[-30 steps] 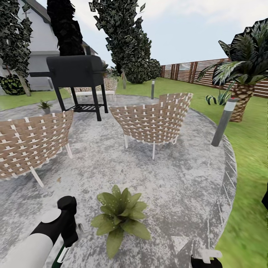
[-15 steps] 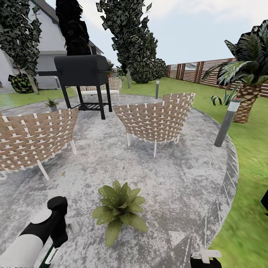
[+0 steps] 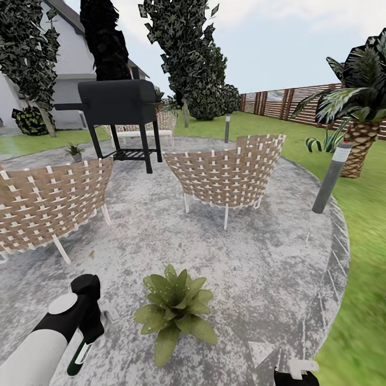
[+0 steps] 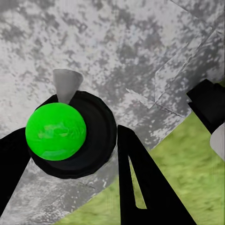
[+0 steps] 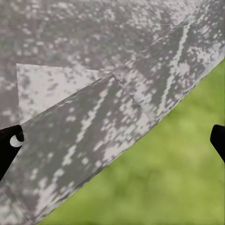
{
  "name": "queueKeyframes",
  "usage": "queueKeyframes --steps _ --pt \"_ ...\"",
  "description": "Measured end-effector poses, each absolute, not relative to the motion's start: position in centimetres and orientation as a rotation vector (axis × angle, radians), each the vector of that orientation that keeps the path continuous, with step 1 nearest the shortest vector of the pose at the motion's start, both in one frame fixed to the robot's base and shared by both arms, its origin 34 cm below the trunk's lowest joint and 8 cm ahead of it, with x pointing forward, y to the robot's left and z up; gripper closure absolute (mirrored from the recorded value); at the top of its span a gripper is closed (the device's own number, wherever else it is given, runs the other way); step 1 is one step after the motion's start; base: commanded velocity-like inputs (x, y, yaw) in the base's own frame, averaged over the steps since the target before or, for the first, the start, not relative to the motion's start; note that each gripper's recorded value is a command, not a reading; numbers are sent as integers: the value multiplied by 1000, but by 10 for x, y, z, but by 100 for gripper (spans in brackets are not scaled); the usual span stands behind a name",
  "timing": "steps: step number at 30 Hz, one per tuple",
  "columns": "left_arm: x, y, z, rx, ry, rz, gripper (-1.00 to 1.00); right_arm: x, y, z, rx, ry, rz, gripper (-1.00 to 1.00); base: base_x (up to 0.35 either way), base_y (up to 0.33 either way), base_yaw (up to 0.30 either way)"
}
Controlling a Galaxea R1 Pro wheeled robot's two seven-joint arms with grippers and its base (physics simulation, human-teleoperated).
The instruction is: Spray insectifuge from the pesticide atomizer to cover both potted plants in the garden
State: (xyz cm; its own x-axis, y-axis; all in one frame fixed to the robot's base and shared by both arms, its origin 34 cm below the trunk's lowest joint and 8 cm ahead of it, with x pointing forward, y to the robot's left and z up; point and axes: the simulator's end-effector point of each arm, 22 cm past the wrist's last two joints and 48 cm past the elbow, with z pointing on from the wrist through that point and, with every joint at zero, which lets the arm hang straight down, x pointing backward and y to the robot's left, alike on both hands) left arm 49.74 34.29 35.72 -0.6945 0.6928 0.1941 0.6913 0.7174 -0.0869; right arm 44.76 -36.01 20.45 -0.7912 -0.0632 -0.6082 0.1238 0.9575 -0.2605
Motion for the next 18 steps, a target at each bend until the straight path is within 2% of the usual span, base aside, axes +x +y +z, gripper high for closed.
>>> queueKeyframes --steps 13,18 --pt "500 387 369 -1078 -2711 -107 100 448 -360 204 42 2455 -380 -100 1 0 0" --pt "497 376 364 -1085 -2704 -82 100 448 -360 204 43 2455 -380 -100 0 0 0"
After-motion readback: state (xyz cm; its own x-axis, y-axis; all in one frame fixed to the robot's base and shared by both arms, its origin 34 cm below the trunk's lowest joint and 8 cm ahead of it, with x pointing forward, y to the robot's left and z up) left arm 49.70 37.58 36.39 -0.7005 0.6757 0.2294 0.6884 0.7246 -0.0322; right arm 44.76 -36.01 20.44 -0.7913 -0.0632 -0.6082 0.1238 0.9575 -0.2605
